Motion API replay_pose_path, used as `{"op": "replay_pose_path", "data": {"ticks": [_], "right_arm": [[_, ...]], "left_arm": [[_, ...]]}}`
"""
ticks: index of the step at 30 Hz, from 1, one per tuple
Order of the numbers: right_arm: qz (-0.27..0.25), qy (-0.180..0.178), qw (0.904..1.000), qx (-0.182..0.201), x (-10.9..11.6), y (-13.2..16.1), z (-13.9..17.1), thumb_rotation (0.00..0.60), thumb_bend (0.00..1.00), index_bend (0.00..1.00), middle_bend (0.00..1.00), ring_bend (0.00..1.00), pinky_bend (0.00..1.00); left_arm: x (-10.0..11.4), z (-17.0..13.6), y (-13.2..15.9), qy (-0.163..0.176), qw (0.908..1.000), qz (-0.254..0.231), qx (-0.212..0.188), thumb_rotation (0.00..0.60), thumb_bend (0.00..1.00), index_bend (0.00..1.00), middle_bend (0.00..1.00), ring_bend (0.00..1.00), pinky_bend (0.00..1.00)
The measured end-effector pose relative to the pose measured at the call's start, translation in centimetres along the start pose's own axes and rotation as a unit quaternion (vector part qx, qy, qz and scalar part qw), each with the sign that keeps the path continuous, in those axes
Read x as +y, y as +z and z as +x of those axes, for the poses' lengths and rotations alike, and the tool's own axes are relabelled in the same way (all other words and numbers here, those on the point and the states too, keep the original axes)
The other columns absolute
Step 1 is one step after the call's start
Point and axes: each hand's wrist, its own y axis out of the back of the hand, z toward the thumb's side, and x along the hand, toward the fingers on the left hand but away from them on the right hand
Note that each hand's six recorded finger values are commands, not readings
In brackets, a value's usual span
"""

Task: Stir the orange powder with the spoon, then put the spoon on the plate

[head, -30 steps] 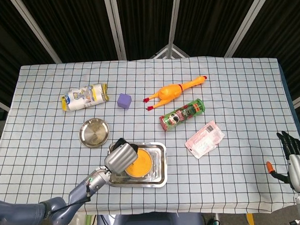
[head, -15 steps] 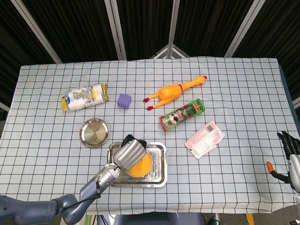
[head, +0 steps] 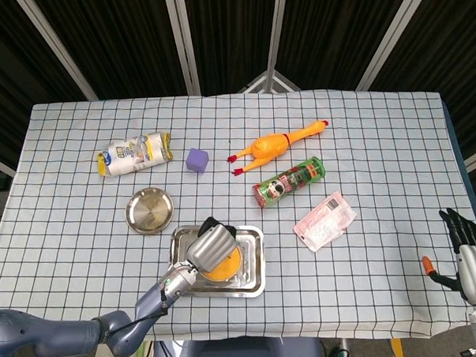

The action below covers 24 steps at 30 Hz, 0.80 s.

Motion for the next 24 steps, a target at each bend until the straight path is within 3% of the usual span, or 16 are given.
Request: {"op": "replay_pose_path", "data": {"ticks": [15,24], "right_arm": [[-0.001,0.001,1.0000,0.000,0.0,0.0,0.0,0.600,0.41,0.00,0.00,0.00,0.00],[-0.001,0.001,1.0000,0.000,0.0,0.0,0.0,0.600,0.41,0.00,0.00,0.00,0.00]], "left_arm": [[0.2,-1.5,0.1,0.001,0.9991,-0.002,-0.042,0.600,0.66,0.84,1.00,1.00,0.97],[-0.8,-2.9,-1.0,-0.008,0.9983,0.009,-0.057,0.600,0.66,0.84,1.00,1.00,0.97]]}}
